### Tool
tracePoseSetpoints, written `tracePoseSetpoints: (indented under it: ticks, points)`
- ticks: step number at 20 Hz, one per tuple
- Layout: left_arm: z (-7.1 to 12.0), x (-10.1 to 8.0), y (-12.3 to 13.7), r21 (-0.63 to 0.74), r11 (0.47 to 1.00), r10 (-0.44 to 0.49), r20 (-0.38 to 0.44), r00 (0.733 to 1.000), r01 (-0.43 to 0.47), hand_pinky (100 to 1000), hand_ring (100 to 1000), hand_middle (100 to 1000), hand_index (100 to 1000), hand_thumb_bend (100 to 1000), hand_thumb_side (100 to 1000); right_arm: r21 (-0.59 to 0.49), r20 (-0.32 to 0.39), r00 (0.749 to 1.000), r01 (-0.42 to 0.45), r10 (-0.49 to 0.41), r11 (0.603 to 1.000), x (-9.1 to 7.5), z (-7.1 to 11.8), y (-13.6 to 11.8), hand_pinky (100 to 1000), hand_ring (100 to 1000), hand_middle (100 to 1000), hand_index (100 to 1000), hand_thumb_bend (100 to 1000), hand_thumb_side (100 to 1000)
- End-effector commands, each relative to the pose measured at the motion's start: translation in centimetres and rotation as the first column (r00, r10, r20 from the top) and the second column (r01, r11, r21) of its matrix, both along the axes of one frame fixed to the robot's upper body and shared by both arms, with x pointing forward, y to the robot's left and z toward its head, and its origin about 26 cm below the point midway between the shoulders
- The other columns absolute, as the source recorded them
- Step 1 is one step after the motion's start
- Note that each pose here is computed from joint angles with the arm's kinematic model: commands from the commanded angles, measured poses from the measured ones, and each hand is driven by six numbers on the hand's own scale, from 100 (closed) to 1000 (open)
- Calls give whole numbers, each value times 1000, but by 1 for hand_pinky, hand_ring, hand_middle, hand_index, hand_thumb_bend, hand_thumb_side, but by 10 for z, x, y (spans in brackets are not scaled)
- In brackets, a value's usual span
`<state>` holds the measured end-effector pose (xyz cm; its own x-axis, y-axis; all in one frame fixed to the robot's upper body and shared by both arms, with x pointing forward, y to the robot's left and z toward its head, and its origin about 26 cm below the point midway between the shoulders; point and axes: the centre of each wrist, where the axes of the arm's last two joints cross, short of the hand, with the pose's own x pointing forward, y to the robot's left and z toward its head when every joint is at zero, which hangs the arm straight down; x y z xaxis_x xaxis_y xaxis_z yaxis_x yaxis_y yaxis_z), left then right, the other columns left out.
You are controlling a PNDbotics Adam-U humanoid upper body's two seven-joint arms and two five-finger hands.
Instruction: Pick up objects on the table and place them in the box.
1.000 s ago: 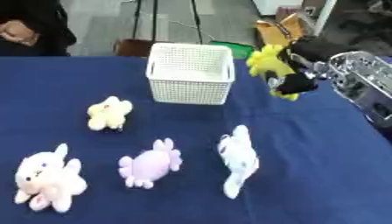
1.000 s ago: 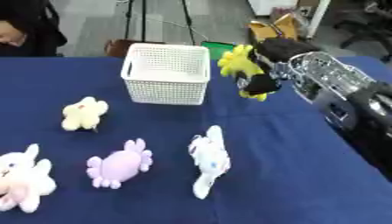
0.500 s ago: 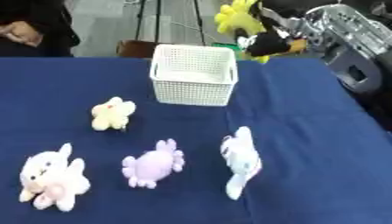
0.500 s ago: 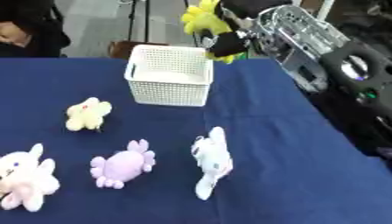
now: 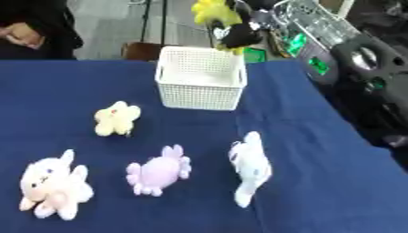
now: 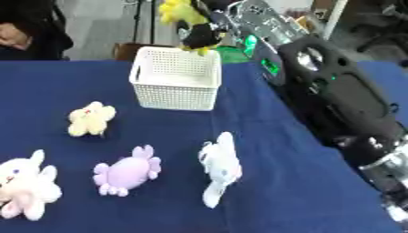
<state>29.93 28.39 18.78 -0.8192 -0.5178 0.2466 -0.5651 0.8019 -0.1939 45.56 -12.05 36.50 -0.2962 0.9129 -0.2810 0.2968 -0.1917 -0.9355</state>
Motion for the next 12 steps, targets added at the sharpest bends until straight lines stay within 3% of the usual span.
tracePoseSetpoints:
  ticks: [1, 12]
  points:
    - [8, -2, -2, -9, 1000, -28, 94, 995, 29, 782, 872, 878, 876, 100, 696, 27, 40, 999, -2, 1, 1000, 7, 5, 5, 892, 785, 305, 439, 121, 729]
    - [10, 0, -6, -9, 998, -54, 101, 993, 55, 782, 871, 877, 876, 100, 695, 56, 32, 999, -10, 8, 998, 41, -43, 11, 886, 789, 305, 438, 142, 734]
